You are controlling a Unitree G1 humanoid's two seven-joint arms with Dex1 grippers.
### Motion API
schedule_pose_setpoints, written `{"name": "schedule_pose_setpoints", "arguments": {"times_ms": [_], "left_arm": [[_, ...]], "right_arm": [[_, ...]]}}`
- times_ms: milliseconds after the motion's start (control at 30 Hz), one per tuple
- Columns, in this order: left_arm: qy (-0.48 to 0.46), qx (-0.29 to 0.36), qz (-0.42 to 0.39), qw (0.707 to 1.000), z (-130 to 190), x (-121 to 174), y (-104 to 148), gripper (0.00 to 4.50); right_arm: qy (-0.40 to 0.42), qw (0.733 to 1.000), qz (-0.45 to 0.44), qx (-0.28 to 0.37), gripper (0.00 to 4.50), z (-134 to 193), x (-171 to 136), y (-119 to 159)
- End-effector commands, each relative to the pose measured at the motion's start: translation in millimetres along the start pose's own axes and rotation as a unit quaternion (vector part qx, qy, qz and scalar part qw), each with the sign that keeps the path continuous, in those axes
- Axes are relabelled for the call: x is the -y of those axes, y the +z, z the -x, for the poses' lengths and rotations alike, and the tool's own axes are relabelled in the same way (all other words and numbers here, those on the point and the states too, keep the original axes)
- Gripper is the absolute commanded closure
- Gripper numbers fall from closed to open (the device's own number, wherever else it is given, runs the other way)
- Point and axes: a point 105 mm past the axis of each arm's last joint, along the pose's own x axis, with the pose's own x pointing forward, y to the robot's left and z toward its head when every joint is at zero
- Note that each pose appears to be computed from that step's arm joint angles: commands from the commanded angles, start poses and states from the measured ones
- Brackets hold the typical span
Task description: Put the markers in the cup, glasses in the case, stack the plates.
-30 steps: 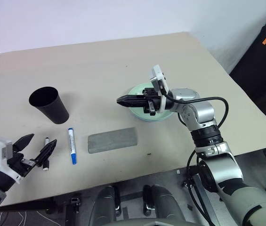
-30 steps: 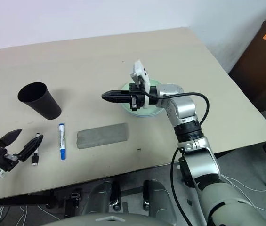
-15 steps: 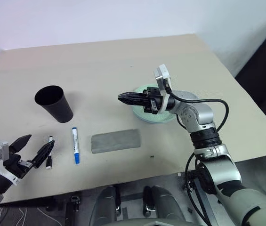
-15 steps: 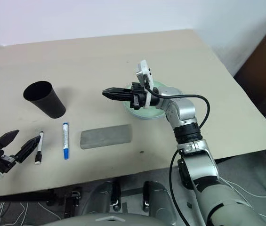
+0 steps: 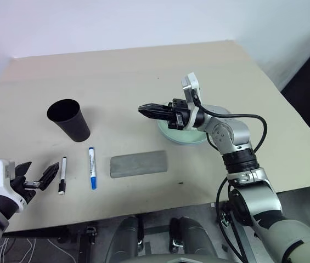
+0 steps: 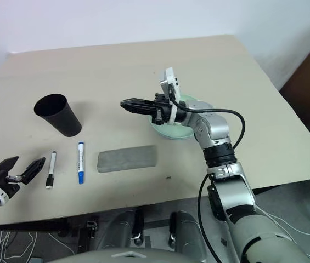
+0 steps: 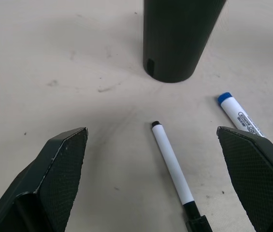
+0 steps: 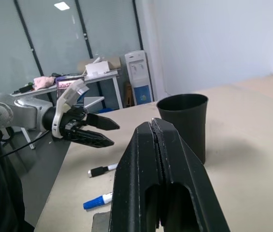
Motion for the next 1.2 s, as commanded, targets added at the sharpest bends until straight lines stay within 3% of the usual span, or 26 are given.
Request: {"name": "schedule_pose_setpoints", "arguments": {"times_ms": [33, 333, 500, 967, 1067, 1200], "left_arm": [[0.0, -0.002, 0.004, 1.0, -3.2, 3.1, 1.6, 0.0], [-0.007, -0.05, 0.048, 0.998, -18.2, 10.3, -11.2, 0.0], [0.014, -0.116, 0.041, 0.992, -28.6, 20.3, -25.9, 0.0], [0.039, -0.154, 0.054, 0.986, -37.4, 29.6, -16.0, 0.0], [0.034, -0.158, 0.055, 0.985, -39.7, 32.3, -14.2, 0.0], [0.018, -0.161, 0.054, 0.985, -41.7, 37.5, -10.3, 0.0]], "right_arm": [[-0.012, 1.0, 0.007, 0.017, 4.47, -1.8, 3.5, 15.0], [-0.036, 0.998, 0.038, -0.023, 4.47, -1.4, 6.1, 3.9], [-0.048, 0.997, 0.048, -0.042, 4.47, 2.8, 7.0, -1.2], [-0.013, 0.996, 0.081, -0.021, 4.47, 20.3, -14.0, 16.6], [-0.02, 0.997, 0.071, -0.01, 3.9, 26.2, -17.4, 19.1], [-0.034, 0.995, 0.09, -0.023, 2.55, 36.2, -19.7, 17.9]]}}
